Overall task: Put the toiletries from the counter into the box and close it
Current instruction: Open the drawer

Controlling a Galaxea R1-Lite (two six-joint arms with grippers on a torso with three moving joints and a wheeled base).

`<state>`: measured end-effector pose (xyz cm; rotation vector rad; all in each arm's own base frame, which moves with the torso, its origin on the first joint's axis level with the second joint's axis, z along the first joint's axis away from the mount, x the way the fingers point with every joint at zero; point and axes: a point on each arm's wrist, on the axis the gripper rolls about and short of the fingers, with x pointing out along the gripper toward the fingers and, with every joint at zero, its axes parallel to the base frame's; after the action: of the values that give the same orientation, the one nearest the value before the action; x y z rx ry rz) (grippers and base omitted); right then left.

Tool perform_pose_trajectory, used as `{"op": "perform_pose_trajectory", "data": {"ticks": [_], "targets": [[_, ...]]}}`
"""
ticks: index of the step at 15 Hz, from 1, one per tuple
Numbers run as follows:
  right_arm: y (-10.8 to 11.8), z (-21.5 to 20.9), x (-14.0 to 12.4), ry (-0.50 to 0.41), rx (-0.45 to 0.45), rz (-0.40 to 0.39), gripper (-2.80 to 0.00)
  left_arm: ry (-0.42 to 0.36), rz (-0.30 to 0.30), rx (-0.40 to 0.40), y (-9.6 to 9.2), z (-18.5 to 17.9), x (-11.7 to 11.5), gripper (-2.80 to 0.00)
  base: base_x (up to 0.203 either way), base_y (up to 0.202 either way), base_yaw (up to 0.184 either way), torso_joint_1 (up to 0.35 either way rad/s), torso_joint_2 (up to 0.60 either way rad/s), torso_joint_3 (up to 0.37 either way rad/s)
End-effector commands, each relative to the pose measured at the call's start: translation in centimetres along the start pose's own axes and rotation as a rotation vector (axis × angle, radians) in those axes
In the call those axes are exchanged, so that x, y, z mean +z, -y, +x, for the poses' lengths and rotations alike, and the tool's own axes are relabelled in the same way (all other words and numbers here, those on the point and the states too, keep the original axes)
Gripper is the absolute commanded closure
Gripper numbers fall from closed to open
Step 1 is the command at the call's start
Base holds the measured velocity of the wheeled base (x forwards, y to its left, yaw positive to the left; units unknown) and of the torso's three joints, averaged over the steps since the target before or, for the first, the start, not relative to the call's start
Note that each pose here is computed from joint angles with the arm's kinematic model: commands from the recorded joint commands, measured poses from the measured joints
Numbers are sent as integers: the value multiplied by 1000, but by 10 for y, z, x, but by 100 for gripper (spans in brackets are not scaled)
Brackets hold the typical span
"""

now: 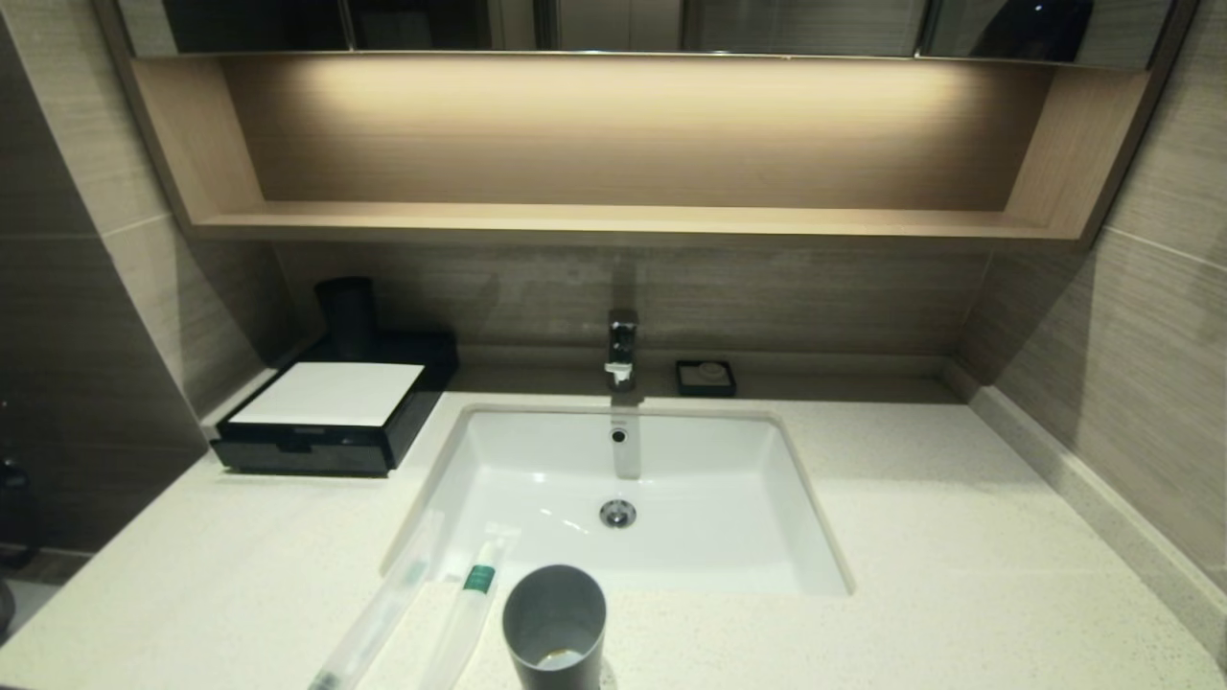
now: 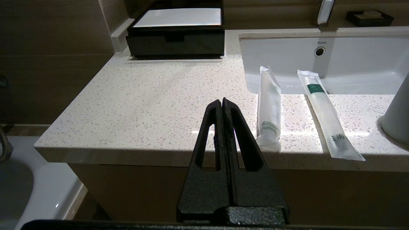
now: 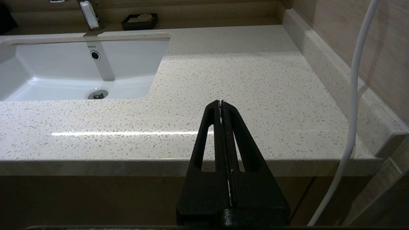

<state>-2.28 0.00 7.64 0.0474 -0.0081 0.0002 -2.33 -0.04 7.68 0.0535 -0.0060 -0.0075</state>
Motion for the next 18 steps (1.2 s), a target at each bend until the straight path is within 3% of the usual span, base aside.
{"op": "perform_pose_trajectory", "data": {"ticks": [1, 6, 12, 18], "targets": [[0, 0, 0, -2, 0, 0, 0, 34, 1, -2, 0, -3, 10, 0, 0, 0, 0, 0, 0, 0], [0, 0, 0, 0, 0, 0, 0, 59, 0, -18, -2, -24, 46, 0, 0, 0, 0, 0, 0, 0], [0, 0, 0, -2, 1, 0, 0, -17, 21, -34, -2, -35, 52, 0, 0, 0, 0, 0, 0, 0], [0, 0, 0, 0, 1, 0, 0, 75, 53, -32, -3, -48, 78, 0, 0, 0, 0, 0, 0, 0]]}}
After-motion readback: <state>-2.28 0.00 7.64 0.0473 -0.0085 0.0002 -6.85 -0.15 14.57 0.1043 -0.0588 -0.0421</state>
